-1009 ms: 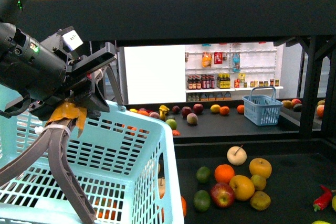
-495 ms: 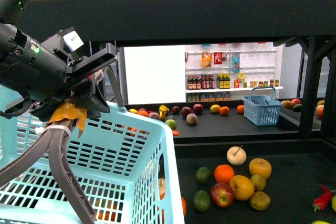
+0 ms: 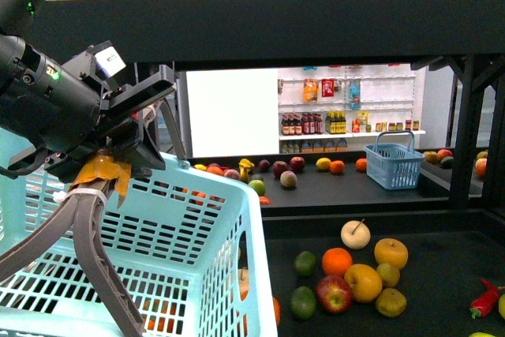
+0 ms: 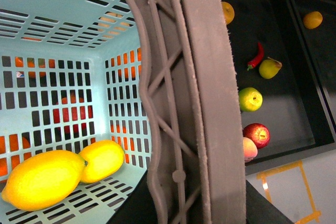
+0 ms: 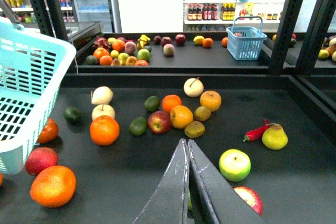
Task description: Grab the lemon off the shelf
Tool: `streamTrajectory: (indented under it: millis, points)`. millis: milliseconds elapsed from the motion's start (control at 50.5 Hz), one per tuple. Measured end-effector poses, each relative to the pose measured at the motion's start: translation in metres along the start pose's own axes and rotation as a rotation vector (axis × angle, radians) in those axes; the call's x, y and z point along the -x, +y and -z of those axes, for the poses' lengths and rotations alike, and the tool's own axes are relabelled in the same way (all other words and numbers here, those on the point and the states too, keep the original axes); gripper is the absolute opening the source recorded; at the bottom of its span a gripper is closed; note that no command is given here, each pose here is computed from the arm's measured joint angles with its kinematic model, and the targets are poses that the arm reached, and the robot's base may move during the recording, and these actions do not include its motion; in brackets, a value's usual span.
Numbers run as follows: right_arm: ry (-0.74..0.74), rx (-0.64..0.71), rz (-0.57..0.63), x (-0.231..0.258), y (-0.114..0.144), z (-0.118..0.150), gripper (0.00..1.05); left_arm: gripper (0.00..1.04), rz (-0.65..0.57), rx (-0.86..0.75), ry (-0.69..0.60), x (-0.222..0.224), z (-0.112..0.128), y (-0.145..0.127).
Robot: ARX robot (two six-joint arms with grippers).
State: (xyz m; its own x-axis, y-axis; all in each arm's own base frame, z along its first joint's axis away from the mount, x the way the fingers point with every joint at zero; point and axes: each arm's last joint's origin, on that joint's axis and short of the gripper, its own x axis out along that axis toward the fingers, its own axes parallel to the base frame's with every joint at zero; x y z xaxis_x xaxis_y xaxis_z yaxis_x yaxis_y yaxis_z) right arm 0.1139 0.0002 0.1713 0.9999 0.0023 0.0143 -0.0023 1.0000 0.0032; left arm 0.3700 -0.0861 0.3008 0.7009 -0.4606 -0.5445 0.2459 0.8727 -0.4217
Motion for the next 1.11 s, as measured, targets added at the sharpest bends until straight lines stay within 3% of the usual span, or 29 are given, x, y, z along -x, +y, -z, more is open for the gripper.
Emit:
streamTrajectory:
  millis: [752,1069,1108]
  points:
    - [0.003,0.000,0.000,0.017,0.000,0.003,0.02,0.17,-0.002,0.000,0.002,-0.001,0.000,0.000]
    - [0.003,0.000,0.000,0.017,0.000,0.003,0.52,0.17,0.000,-0.002,0.002,-0.001,0.000,0.000]
    - [0.003,0.000,0.000,0.017,0.000,0.003,0.62,0.17,0.101,0.038,-0.034,-0.003,-0.001,0.001]
